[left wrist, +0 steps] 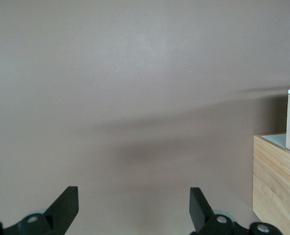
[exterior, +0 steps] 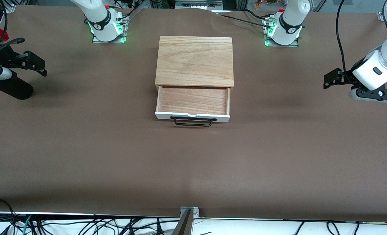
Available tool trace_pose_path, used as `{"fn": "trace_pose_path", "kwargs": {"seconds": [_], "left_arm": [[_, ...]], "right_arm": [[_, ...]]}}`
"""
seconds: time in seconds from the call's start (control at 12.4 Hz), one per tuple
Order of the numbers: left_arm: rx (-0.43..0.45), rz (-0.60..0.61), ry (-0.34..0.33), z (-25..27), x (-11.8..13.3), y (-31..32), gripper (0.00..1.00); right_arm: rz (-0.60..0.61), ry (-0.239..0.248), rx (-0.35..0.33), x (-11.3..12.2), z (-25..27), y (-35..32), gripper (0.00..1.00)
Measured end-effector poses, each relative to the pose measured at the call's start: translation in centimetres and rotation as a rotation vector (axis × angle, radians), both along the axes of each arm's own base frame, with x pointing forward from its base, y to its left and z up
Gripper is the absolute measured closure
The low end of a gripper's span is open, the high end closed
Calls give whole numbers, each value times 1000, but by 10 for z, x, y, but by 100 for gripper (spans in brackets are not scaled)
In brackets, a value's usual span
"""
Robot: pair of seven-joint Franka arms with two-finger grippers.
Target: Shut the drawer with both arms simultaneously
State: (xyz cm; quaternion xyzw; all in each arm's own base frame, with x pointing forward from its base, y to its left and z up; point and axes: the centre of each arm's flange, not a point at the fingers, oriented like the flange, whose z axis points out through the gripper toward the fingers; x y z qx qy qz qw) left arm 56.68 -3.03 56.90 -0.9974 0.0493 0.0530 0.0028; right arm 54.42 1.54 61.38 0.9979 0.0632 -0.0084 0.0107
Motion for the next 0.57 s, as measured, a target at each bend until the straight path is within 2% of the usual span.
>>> {"fn": "trace_pose_path", "kwargs": {"seconds": [0.57], "left_arm": [[-2,-25,-8,4,0,-14,0]], "right_arm": [[-2,1,0,0,0,0,0]]}}
